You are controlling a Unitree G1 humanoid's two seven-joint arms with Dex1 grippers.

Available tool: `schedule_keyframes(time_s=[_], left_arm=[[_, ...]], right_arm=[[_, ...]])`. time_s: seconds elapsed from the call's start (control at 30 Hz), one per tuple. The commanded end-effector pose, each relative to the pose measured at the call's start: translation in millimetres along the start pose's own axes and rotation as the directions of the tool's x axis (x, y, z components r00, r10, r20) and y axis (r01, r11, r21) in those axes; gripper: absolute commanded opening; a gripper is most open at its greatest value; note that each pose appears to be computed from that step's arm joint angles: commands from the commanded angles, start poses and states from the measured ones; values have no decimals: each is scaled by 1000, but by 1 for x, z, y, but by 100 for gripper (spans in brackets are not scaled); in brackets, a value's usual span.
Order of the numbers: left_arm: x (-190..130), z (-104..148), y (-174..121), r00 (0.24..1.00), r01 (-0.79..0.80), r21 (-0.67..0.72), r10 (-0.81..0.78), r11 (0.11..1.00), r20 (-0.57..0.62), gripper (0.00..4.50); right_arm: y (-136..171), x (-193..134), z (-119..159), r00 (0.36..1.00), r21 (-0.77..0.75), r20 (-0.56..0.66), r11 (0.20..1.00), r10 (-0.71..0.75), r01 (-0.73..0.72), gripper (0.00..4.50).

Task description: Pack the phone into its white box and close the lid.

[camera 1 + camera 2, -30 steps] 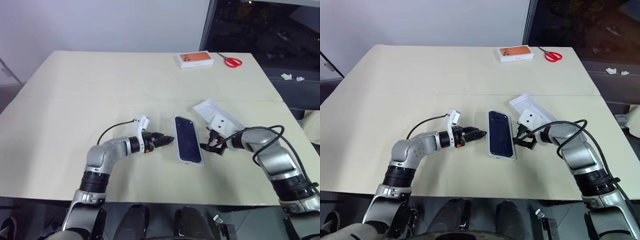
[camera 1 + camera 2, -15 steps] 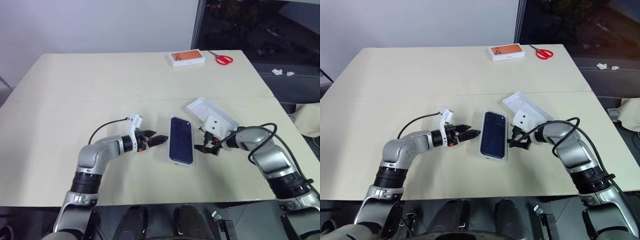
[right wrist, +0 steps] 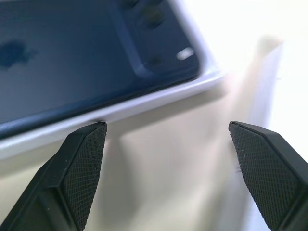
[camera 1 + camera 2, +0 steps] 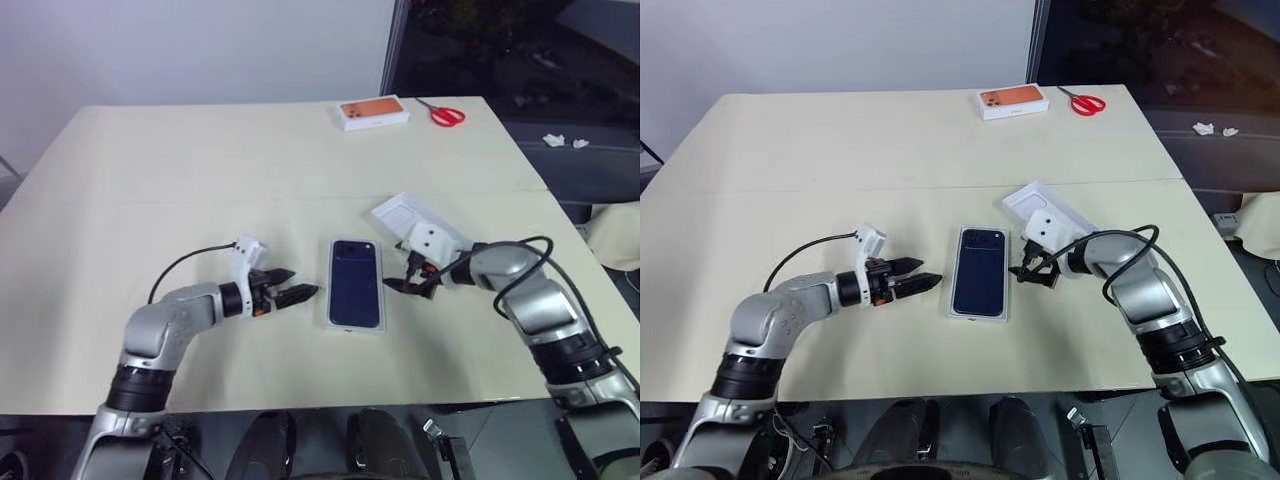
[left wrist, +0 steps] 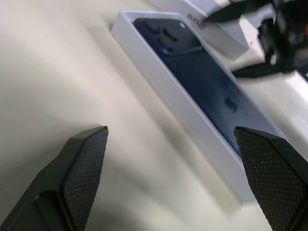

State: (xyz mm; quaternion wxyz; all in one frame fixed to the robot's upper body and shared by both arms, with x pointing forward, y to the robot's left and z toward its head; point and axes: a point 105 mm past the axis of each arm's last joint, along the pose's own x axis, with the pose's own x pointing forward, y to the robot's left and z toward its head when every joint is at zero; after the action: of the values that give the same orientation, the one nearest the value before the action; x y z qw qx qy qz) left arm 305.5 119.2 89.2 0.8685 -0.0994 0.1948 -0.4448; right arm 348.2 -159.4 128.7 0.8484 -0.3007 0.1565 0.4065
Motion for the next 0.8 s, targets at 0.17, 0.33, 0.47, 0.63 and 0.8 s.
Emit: schedule_keyframes(time_s=[0.17,0.33,0.47,0.63,0.8], left_arm=[[-51,42,14,986,-38,235,-2,971,165,445],[-63,54,17,977,-38,297,-27,954,210,445],[-63,50,13,981,-22,320,-41,947,190,445],[-69,47,8,978,2,335,-72,942,196,445],[-76,51,6,974,0,373,-84,928,210,450]], right_arm=[[-34,-22,5,990,111,7,984,-140,139,426],[-25,-16,-10,987,206,-78,966,-140,154,426],[-34,-17,-21,971,242,-132,943,-201,228,426],[-35,-18,-19,974,360,-125,906,-189,222,426],[-18,-20,-12,991,456,-96,880,-97,131,372]])
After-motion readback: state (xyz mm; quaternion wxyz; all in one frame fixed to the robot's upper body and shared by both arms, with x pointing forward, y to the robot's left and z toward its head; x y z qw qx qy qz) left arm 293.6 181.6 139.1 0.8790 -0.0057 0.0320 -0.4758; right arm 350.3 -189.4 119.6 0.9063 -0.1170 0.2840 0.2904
